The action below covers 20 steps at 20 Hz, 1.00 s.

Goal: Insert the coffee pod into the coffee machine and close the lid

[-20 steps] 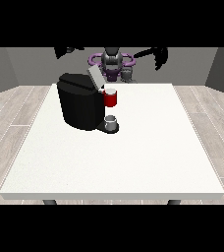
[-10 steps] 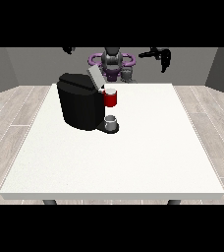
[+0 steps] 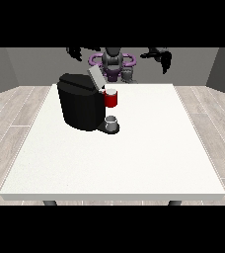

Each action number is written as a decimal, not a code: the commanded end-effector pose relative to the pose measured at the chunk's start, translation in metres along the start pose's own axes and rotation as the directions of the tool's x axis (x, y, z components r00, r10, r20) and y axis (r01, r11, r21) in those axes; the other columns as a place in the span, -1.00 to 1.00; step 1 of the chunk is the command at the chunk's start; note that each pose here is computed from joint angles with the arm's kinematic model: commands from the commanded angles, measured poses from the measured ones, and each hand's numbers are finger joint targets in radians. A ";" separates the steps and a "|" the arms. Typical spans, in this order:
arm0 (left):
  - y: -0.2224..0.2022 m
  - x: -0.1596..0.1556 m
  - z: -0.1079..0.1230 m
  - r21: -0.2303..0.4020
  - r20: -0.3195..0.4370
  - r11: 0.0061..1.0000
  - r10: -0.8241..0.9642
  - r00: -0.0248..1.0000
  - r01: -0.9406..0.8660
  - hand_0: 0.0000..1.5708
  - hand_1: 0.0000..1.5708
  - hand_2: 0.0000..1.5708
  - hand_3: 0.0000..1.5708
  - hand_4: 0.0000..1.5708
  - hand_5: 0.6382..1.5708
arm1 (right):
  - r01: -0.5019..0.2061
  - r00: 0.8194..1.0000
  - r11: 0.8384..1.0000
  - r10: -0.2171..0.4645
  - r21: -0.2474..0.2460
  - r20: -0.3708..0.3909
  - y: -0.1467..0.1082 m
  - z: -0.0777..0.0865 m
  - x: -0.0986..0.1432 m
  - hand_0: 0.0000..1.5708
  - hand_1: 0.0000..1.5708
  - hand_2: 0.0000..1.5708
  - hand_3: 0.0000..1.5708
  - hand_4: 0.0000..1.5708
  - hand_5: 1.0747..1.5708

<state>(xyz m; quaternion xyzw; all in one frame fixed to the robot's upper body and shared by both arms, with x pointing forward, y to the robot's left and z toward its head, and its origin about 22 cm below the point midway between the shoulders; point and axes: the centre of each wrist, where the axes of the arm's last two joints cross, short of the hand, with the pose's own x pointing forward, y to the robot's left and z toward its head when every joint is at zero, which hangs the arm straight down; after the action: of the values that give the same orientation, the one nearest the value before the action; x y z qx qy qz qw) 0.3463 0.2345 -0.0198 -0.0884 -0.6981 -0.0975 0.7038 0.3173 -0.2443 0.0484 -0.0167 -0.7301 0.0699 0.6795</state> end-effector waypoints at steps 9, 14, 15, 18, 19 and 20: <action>0.005 0.030 0.028 0.055 0.069 0.998 0.029 0.997 -0.033 -1.00 -1.00 -1.00 -1.00 -1.00 1.00 | 0.005 0.999 1.000 -0.006 -0.020 -0.033 -0.016 -0.015 -0.029 -1.00 -1.00 -1.00 -1.00 -1.00 1.00; 0.020 0.030 0.039 0.097 0.071 0.995 -0.020 0.997 0.013 -1.00 -1.00 -1.00 -1.00 -1.00 1.00 | 0.018 0.999 0.999 -0.019 0.045 0.034 0.025 -0.044 0.008 -1.00 -1.00 -1.00 -1.00 -1.00 1.00; -0.010 0.035 0.038 0.058 0.073 0.998 0.003 0.997 -0.007 -1.00 -1.00 -1.00 -1.00 -1.00 1.00 | 0.003 1.000 1.000 -0.003 0.008 0.022 -0.003 -0.051 0.003 -1.00 -1.00 -1.00 -1.00 -1.00 1.00; 0.021 0.032 0.055 0.099 0.052 0.995 -0.021 0.998 0.016 -1.00 -1.00 -1.00 -1.00 -1.00 1.00 | -0.012 1.000 0.998 0.010 0.055 0.029 0.017 -0.048 0.002 -1.00 -1.00 -1.00 -1.00 -1.00 1.00; 0.019 0.043 0.048 0.099 0.058 0.995 -0.014 0.998 0.008 -1.00 -1.00 -1.00 -1.00 -1.00 1.00 | -0.033 0.999 0.997 0.031 0.070 0.032 0.022 -0.046 -0.004 -1.00 -1.00 -1.00 -1.00 -1.00 1.00; 0.011 0.036 0.055 0.086 0.064 0.996 -0.016 0.998 0.010 -1.00 -1.00 -1.00 -1.00 -1.00 1.00 | -0.036 0.999 0.998 0.034 0.049 0.036 0.001 -0.059 0.015 -1.00 -1.00 -1.00 -1.00 -1.00 1.00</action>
<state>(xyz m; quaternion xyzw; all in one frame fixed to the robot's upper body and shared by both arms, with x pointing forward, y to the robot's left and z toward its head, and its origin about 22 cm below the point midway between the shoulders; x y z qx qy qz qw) 0.3052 0.2579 0.0144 -0.0570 -0.7247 -0.0670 0.6834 0.3631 -0.2341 0.0529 -0.0042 -0.7362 0.0900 0.6708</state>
